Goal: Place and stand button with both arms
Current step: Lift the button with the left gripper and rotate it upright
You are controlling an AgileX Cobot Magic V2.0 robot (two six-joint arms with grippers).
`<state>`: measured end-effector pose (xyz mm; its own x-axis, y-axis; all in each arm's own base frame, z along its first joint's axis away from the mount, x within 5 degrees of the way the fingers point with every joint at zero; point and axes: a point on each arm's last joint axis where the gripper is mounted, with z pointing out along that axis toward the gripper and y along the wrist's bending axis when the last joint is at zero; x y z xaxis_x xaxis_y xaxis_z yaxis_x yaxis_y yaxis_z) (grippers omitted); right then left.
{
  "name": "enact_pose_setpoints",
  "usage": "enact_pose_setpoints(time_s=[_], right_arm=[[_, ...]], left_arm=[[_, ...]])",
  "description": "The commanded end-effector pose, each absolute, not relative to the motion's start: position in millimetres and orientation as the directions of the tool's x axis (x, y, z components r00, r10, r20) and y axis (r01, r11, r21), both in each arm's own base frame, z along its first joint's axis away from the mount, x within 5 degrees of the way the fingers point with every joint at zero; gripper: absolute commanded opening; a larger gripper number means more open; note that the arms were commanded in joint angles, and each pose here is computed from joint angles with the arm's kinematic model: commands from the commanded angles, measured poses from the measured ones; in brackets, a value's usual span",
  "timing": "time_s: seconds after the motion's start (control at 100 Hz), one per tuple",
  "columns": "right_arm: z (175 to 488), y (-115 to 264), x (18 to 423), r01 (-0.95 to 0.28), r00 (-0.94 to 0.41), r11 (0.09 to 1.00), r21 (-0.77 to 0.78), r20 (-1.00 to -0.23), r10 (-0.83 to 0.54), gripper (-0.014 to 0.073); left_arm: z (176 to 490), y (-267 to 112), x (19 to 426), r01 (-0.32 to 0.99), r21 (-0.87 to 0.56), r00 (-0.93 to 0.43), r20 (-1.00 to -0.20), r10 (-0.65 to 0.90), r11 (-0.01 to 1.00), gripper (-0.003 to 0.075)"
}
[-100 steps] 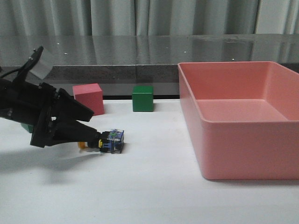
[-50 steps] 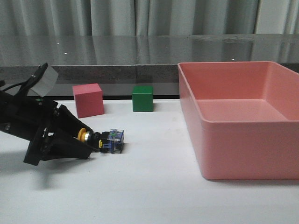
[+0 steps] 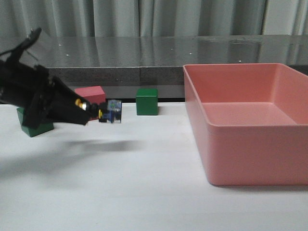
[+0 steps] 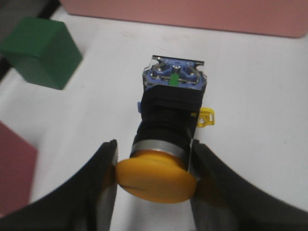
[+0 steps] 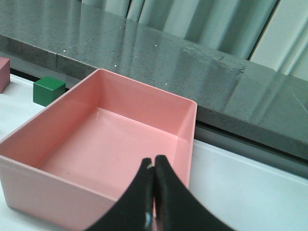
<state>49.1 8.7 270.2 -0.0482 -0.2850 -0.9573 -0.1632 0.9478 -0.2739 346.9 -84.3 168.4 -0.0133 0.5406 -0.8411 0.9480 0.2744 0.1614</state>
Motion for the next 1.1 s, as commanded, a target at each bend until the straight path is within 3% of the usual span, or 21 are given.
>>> enact_pose_setpoints(time_s=[0.0, 0.23, 0.47, 0.7, 0.89, 1.09], right_arm=[[286, 8, 49, -0.126, 0.038, 0.954, -0.27, -0.963, -0.267, -0.0062], [286, 8, 49, -0.126, 0.038, 0.954, -0.27, -0.963, -0.267, -0.0062], [286, 8, 49, -0.127, 0.037, 0.954, -0.27, -0.963, -0.268, -0.0062], [285, 8, 49, -0.129, 0.031, 0.954, -0.27, -0.963, -0.268, -0.0062], [285, 8, 49, -0.129, 0.031, 0.954, -0.27, -0.963, -0.268, -0.0062], [285, 8, 49, -0.13, 0.03, 0.954, -0.27, -0.963, -0.268, -0.0062]], left_arm=[[225, -84, 343, 0.913, 0.25, 0.032, -0.832, 0.555, 0.323, -0.0018], [283, -85, 331, 0.916, 0.322, -0.003, -0.593, 0.805, 0.24, -0.0019], [302, -120, 327, 0.892, 0.426, -0.021, -0.293, 0.956, 0.15, -0.0019], [285, -160, 322, 0.847, 0.53, 0.043, 0.029, 0.999, -0.052, -0.0019], [250, -183, 324, 0.844, 0.481, 0.094, 0.306, 0.947, -0.239, -0.0019], [222, -195, 327, 0.856, 0.416, 0.145, 0.375, 0.915, -0.306, -0.0019]])
